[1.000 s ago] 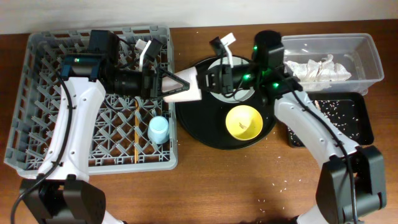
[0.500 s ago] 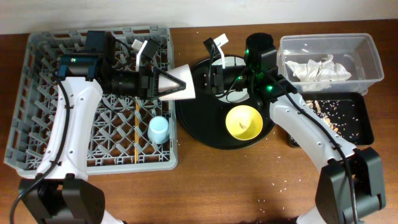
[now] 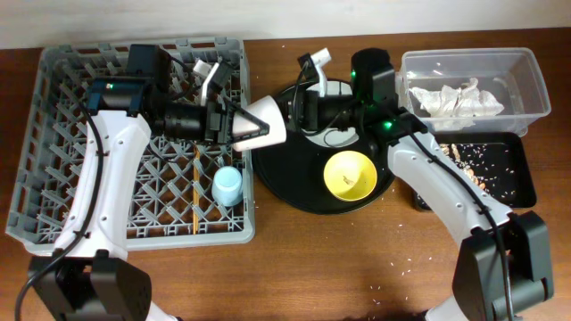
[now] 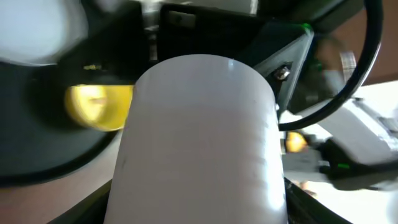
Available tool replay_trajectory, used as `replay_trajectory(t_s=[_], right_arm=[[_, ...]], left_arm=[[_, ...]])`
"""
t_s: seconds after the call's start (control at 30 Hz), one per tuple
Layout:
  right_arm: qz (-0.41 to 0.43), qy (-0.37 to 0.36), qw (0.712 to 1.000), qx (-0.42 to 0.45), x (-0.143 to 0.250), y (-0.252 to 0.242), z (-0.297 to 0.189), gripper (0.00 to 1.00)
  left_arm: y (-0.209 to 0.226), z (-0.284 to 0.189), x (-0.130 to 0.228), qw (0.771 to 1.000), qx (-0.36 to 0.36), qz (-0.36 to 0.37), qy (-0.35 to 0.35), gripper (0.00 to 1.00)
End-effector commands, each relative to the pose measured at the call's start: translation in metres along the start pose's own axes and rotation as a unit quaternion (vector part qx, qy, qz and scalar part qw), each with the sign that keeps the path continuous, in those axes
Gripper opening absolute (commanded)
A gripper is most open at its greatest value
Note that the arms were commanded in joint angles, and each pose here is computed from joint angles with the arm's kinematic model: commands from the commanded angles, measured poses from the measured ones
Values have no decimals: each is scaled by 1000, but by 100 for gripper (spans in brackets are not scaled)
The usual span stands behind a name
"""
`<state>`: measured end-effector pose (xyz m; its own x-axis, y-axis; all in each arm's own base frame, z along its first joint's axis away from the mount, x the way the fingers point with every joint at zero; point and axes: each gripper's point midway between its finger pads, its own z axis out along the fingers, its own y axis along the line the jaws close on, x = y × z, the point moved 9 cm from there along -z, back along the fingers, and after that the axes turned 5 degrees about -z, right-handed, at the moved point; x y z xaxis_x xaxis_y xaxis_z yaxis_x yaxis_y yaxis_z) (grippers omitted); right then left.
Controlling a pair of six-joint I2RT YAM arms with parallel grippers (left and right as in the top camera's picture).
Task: Sort waste into correct bins and load items into the dishwasher rack
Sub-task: 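Pass the pink cup from the right gripper toward the left gripper, then lower the pink cup upside down into the rack and open left gripper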
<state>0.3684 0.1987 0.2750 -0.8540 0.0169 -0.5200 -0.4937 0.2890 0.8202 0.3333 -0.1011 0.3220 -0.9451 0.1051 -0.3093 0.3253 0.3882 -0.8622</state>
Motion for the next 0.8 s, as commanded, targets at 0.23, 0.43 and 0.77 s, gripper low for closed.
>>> replay_trajectory(t_s=[0.23,0.43,0.77], right_arm=[[89,-8,965,247,19,-69,-57,99],[99,9,960,260,26,-71,-59,99],[103,27,956,274,34,-73,-61,98]], left_arm=[[50,-16,-18,856,-508,-58,-76,54],[63,1,-19,829,-552,-70,-60,54],[121,30,-29,817,-567,-102,-21,54]])
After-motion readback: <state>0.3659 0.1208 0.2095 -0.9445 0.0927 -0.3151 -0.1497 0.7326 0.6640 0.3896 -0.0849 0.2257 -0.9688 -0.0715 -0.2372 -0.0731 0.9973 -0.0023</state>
